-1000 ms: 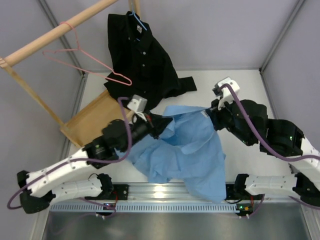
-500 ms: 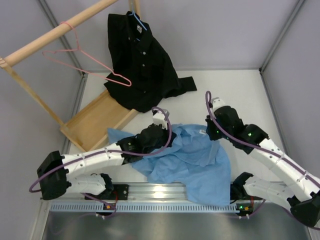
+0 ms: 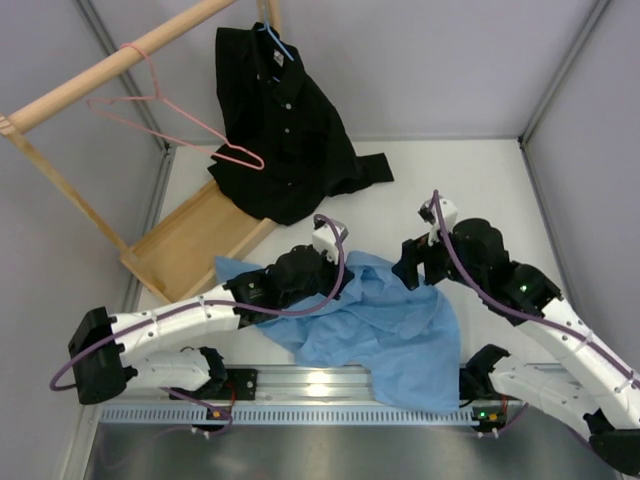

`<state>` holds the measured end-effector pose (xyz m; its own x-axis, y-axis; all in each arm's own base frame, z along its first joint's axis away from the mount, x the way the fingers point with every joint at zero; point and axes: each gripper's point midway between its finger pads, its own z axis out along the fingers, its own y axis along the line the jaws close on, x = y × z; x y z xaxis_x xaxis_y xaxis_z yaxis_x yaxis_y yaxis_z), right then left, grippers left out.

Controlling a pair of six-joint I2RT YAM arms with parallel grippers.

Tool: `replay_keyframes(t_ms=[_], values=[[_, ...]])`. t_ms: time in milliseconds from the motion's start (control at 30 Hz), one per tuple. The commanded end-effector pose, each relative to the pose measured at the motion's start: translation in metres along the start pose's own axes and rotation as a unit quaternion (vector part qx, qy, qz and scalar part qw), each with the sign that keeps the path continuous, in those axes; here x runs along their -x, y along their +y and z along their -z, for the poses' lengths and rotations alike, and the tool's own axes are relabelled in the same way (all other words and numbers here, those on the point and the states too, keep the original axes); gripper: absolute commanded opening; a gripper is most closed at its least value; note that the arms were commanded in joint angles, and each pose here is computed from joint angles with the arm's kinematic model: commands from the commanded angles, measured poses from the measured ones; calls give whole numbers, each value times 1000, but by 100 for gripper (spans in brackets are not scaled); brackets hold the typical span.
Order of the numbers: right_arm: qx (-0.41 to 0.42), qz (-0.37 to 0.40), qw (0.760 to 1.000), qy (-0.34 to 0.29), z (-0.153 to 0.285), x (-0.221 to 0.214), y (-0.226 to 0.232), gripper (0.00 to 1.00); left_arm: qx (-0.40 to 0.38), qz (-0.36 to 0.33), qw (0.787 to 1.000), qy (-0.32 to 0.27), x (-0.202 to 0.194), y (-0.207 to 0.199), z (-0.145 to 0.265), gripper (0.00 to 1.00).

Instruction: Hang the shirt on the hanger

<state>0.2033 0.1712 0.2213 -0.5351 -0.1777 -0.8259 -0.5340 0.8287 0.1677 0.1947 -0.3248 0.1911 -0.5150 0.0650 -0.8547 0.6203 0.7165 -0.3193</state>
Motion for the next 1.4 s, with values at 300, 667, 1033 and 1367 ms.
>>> replay_keyframes(t_ms=[300,667,1033,1367], values=[[172,55,967,-182,33,154,78,83,12,21,1000,-16,1,8,12,0],[214,108,951,-197,-30,247,133,84,63,87,990,-88,-6,42,29,0],[251,154,934,-203,-102,277,205,81,144,167,967,-127,-52,94,30,0],[287,186,906,-248,-140,312,245,71,125,173,974,-71,-94,90,9,0]])
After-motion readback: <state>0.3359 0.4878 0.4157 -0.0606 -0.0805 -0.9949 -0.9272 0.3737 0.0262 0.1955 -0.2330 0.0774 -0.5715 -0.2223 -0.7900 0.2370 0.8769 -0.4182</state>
